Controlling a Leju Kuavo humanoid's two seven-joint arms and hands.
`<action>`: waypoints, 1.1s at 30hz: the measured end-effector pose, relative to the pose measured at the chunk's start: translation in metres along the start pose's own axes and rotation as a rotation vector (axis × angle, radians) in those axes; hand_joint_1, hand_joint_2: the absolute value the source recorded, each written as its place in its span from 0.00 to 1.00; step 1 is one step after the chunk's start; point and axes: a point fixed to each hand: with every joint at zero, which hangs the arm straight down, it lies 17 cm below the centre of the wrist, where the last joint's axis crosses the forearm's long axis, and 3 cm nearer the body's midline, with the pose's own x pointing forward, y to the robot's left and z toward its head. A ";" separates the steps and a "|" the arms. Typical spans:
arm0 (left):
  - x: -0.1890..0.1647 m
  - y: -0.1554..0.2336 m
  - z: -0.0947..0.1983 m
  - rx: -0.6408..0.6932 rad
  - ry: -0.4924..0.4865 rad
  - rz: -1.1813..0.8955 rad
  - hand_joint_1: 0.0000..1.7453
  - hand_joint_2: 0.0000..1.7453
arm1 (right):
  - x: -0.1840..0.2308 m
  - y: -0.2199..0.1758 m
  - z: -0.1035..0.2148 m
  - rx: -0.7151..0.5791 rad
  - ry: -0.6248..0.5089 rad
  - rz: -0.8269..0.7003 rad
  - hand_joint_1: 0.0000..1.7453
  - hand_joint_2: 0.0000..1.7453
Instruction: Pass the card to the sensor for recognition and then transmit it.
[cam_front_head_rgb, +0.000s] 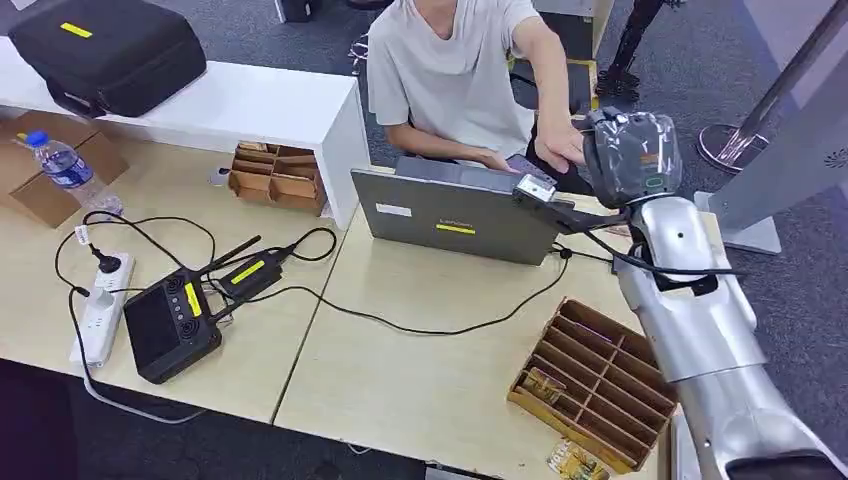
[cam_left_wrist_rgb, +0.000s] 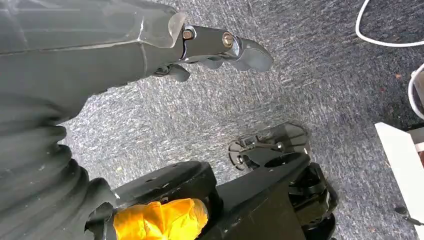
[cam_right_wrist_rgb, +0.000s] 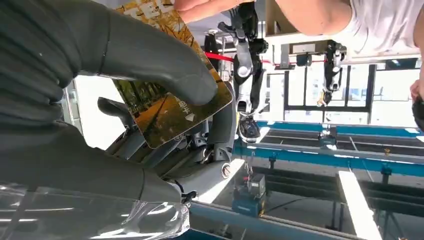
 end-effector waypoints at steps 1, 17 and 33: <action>0.000 0.000 0.000 0.000 0.000 0.000 0.00 1.00 | 0.001 0.000 0.000 0.001 0.000 0.000 1.00 1.00; 0.001 -0.007 0.000 -0.026 -0.005 -0.044 0.00 1.00 | 0.001 0.003 -0.022 0.033 0.041 0.031 0.00 1.00; 0.011 -0.028 -0.002 -0.011 0.022 -0.041 0.00 1.00 | 0.000 0.017 -0.017 0.069 0.033 0.023 0.00 1.00</action>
